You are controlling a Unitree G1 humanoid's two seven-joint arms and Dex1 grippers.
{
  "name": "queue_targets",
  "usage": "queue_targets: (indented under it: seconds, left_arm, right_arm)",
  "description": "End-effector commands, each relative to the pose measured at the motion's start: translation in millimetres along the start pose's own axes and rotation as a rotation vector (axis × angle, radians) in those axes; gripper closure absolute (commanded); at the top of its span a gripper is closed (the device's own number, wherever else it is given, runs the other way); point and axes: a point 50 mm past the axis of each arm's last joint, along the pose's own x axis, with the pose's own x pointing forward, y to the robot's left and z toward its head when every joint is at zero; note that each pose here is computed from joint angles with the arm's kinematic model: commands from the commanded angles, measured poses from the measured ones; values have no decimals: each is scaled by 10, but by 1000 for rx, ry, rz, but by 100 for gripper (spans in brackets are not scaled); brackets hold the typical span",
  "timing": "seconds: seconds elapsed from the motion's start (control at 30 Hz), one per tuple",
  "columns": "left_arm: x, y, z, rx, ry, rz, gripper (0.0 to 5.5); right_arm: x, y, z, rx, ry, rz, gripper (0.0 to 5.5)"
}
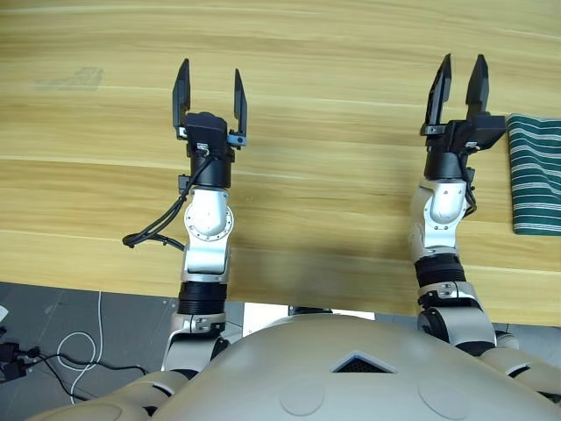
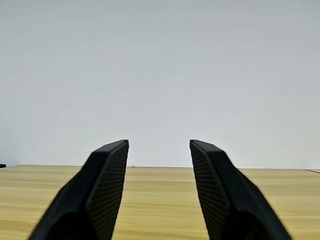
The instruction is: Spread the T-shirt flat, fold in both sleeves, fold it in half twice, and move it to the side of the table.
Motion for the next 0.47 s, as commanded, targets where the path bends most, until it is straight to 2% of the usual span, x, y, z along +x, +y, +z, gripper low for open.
queue_targets:
  seconds: [0.03, 0.47]
  left_arm:
    - [9, 64, -10, -3, 5, 43, 220]
    - [5, 62, -32, -9, 17, 37, 220]
  right_arm:
    - [-24, 27, -26, -4, 19, 13, 325]
    - [-28, 51, -26, 5, 21, 30, 325]
